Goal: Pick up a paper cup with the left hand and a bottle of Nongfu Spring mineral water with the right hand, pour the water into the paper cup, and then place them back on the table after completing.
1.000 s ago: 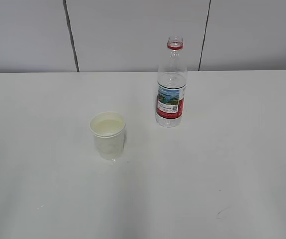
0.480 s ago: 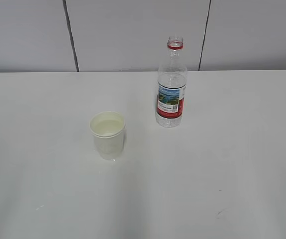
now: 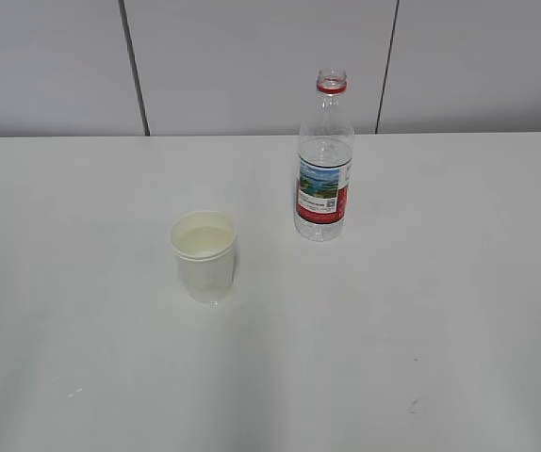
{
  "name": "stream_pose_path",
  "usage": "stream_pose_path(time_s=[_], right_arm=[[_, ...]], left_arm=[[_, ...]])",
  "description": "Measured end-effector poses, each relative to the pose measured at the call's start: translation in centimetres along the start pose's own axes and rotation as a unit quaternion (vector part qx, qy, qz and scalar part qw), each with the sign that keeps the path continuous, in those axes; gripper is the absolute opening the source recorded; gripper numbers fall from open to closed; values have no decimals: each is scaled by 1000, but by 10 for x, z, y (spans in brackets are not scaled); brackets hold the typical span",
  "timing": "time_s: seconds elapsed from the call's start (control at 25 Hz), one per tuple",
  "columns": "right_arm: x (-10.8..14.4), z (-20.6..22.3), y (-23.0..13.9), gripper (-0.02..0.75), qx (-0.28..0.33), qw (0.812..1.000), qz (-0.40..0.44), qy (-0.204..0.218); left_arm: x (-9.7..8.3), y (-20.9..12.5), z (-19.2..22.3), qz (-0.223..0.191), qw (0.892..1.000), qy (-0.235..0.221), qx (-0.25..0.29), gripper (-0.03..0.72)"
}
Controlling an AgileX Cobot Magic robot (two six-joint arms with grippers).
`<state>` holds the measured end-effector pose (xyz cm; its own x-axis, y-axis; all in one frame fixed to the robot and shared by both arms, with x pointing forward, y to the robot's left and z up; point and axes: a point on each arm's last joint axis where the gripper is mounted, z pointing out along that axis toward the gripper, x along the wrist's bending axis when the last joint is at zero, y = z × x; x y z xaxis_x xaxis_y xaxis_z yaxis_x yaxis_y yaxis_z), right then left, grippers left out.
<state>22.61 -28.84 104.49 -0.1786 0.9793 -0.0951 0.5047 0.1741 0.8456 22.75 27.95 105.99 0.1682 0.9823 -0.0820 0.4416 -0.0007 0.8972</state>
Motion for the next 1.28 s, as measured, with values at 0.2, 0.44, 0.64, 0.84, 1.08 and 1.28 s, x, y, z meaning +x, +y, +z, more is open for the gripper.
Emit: stream_pose_path(time_s=[0.2, 0.44, 0.64, 0.84, 1.08, 1.28], right_arm=[[-3, 1, -1, 589, 3, 1000, 25, -19], [-6, 0, -1, 588, 3, 999, 39, -31], [-6, 0, -1, 588, 3, 999, 39, -32], [-6, 0, -1, 588, 3, 999, 39, -32], [-6, 1, -1, 587, 1, 999, 40, -33], [-6, 1, -1, 587, 1, 999, 40, -33]], left_arm=[[3, -1, 0, 9, 1000, 18, 4, 471], [7, -1, 0, 20, 999, 39, 8, 468], [7, -1, 0, 20, 999, 38, 8, 452], [7, -1, 0, 20, 999, 38, 8, 447], [7, -1, 0, 19, 999, 38, 9, 447], [7, -2, 0, 19, 999, 37, 9, 447]])
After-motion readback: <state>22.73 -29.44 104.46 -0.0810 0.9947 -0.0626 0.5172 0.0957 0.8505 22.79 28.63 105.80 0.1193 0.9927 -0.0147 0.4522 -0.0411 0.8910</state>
